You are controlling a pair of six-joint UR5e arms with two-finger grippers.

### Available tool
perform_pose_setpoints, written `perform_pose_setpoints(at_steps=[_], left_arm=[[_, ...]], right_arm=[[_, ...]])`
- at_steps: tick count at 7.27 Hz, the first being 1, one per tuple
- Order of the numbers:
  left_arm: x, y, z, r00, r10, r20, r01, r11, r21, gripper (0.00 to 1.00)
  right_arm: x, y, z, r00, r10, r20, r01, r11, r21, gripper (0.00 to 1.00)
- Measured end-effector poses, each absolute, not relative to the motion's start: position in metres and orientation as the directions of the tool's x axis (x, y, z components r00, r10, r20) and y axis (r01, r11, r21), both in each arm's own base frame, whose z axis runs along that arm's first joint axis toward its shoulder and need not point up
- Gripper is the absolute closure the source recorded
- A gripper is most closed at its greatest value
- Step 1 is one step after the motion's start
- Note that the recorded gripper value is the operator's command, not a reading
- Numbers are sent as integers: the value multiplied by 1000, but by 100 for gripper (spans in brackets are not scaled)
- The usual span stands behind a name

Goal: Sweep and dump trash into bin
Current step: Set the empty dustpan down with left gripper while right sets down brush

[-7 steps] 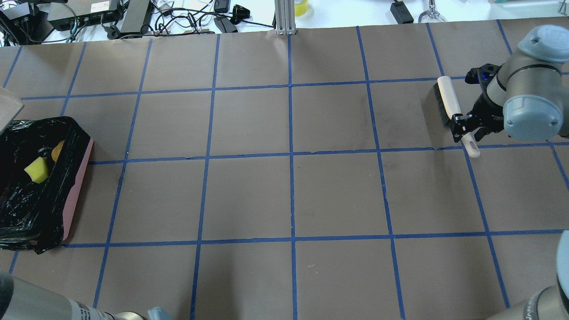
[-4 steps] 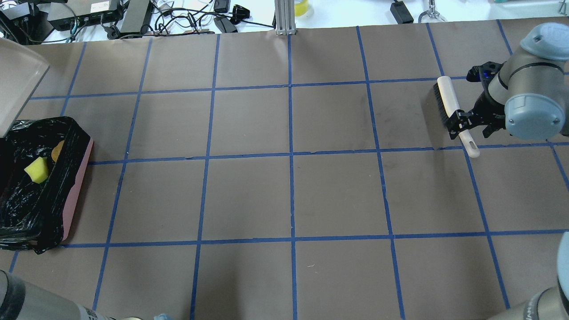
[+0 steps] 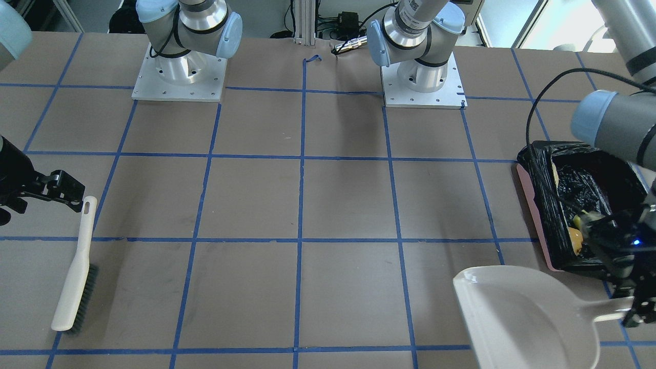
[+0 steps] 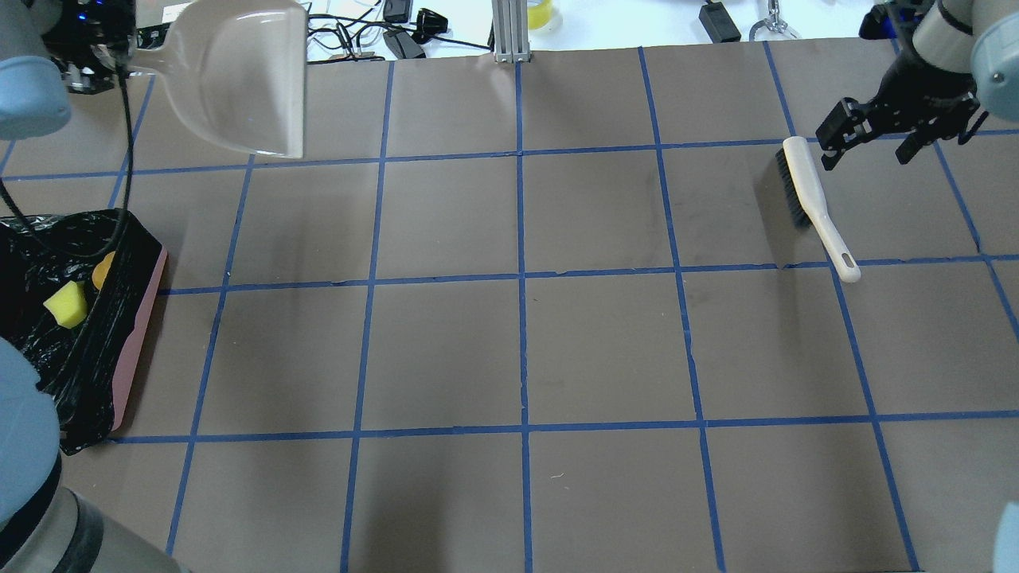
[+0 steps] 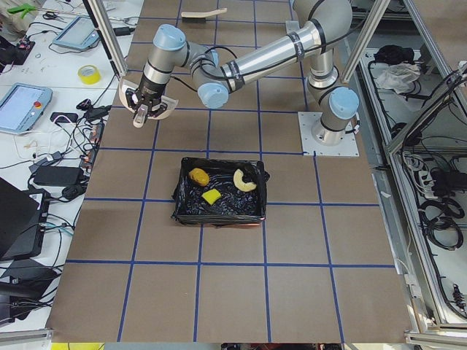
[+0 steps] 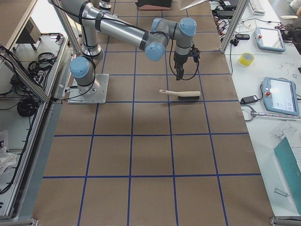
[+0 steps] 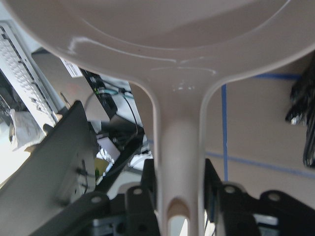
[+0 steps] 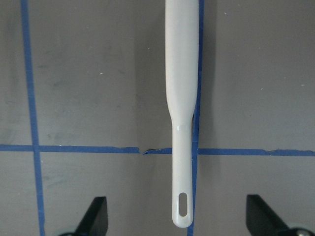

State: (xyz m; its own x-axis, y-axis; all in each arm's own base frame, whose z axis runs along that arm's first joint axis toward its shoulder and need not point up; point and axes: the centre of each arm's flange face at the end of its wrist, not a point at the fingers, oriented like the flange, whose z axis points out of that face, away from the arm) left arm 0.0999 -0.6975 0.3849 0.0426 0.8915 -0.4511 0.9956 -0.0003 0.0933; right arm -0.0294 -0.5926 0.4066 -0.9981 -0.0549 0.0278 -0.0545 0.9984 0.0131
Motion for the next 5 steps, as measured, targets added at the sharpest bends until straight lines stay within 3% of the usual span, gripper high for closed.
perform_pose_setpoints(at_steps=[2, 5], left_arm=[[62, -719, 307, -37, 935, -352, 997, 11, -74, 100], [43, -716, 242, -22, 988, -151, 990, 0, -144, 100]], right_arm=[[31, -592, 432, -994, -97, 46, -96, 995, 21, 1], [94, -563, 458, -991, -122, 49, -120, 992, 41, 1]])
